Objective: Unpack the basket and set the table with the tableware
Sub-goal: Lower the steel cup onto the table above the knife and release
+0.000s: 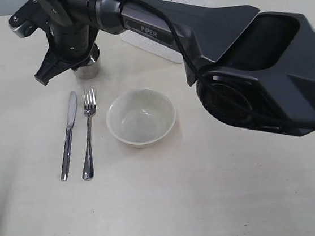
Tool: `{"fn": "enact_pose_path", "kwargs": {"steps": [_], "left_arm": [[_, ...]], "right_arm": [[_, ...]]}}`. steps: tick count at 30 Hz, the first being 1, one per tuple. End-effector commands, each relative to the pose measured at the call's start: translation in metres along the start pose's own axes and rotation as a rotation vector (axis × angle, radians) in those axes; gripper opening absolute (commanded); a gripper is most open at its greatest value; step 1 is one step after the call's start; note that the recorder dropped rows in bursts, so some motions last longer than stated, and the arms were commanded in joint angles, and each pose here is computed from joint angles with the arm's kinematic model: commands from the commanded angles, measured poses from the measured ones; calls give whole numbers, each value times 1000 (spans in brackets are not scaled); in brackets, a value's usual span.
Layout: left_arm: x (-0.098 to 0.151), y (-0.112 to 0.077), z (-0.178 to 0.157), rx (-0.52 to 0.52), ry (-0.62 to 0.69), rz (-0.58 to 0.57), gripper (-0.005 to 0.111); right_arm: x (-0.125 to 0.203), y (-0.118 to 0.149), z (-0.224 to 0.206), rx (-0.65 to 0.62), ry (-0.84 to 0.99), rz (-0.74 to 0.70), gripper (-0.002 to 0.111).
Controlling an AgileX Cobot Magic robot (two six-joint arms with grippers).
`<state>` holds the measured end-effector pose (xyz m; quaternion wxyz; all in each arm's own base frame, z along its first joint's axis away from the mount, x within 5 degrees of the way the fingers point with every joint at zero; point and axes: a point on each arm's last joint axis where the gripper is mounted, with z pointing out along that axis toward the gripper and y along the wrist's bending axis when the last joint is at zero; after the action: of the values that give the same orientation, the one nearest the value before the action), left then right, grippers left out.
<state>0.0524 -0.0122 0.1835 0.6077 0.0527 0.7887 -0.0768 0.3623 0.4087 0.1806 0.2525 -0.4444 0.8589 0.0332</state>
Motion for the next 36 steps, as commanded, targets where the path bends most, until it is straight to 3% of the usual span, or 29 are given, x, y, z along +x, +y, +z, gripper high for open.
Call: {"fn": "enact_pose_path", "kwargs": {"steps": [1,19,21,25,27,36], "left_arm": [[1,0,0,7,-1,1,0],[1,0,0,7,-1,1,0],[1,0,0,7,-1,1,0],[1,0,0,7,-1,1,0],[1,0,0,7,-1,1,0],[1,0,0,7,-1,1,0]], "right_arm": [[-4,-2,-3,-27,-33,0,0],[4,0,9,-27,23,-13,0],[4,0,9,-27,21,-13,5],[4,0,9,-27,16,-13,31],[3,-1,9,-20,8,-17,37],[-6,-7,2,24,-78,-37,37]]}}
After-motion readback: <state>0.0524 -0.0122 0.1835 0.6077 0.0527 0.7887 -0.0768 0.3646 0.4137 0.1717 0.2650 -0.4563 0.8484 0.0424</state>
